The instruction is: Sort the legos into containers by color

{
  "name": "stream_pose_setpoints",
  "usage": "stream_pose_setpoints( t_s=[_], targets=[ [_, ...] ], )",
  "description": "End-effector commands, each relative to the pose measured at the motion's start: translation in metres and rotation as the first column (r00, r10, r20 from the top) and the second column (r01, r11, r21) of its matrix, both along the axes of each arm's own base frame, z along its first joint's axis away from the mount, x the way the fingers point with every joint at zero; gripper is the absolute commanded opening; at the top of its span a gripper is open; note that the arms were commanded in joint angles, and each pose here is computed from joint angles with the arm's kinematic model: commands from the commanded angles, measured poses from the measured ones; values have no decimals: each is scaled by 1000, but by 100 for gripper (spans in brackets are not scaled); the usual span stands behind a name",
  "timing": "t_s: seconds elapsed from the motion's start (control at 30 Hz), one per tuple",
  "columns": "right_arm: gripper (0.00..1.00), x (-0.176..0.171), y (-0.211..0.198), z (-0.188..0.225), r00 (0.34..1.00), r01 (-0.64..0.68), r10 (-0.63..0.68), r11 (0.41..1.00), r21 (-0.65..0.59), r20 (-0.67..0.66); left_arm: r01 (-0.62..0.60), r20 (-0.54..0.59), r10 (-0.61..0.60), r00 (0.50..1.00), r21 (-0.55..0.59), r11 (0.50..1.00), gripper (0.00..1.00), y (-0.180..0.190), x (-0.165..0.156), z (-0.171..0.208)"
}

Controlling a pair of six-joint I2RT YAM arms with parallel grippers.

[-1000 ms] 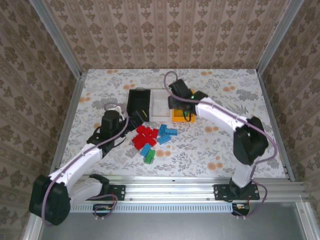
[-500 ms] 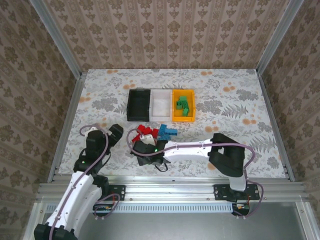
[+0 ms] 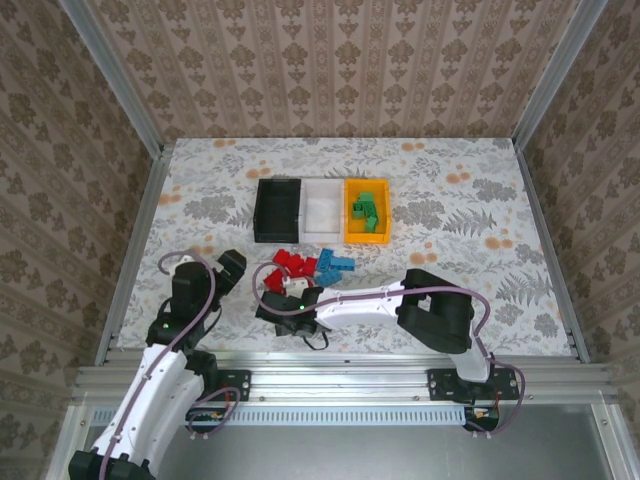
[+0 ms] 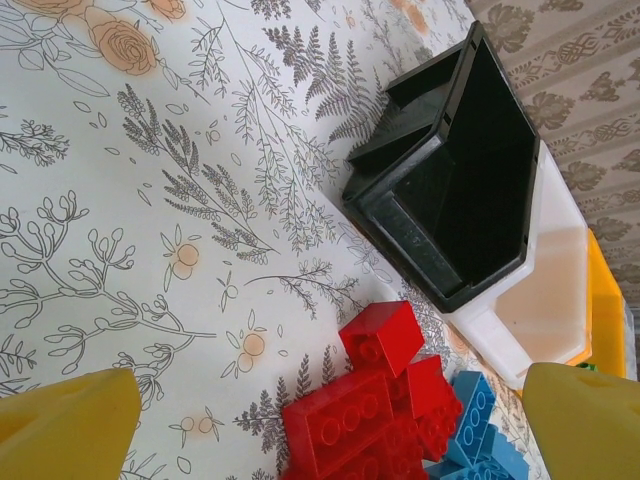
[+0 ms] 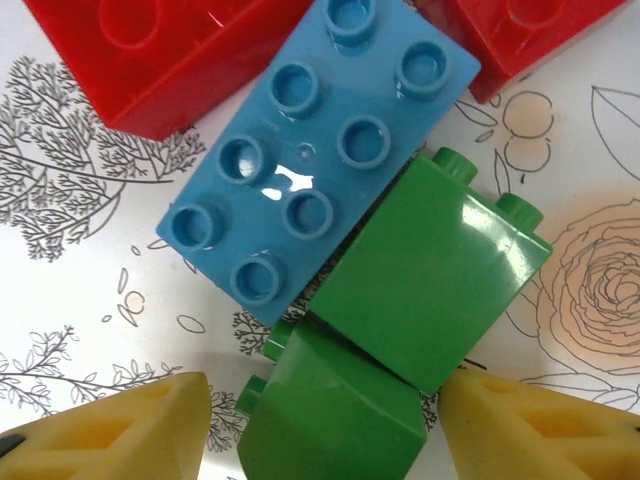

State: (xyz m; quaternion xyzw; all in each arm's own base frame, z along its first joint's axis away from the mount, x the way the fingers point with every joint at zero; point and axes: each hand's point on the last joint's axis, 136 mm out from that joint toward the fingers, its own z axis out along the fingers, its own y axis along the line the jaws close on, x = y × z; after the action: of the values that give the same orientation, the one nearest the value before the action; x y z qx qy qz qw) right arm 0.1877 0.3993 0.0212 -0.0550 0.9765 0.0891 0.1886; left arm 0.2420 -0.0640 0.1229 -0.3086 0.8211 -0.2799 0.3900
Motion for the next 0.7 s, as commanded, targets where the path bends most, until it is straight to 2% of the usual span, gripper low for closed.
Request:
stream_pose_setpoints(
  t_s=[0.0,0.1,0.27,0.47,0.67],
  targets=[
    [59,8,-23,-12,998,52,-51,996,-76,23,-4,1,4,1000,-9,1000,100,1,0,1],
    [51,9,-30,-16,998,55,-51,994,-99,34,-3,8,3,1000,-10,1000,100,1,1,2],
    [43,12,-35,-16,997,59,-52,991,-121,60,-6,12,6,1000,-8,1000,100,1,2,4],
    [38,12,-40,-7,995,50,-39,991,-121,94,-6,14,6,1000,-17,1000,100,0,5,4],
    [37,9,-39,9,990,27,-11,993,-111,137,10,14,-10,1000,-23,1000,100,-4,9,7]
  ],
)
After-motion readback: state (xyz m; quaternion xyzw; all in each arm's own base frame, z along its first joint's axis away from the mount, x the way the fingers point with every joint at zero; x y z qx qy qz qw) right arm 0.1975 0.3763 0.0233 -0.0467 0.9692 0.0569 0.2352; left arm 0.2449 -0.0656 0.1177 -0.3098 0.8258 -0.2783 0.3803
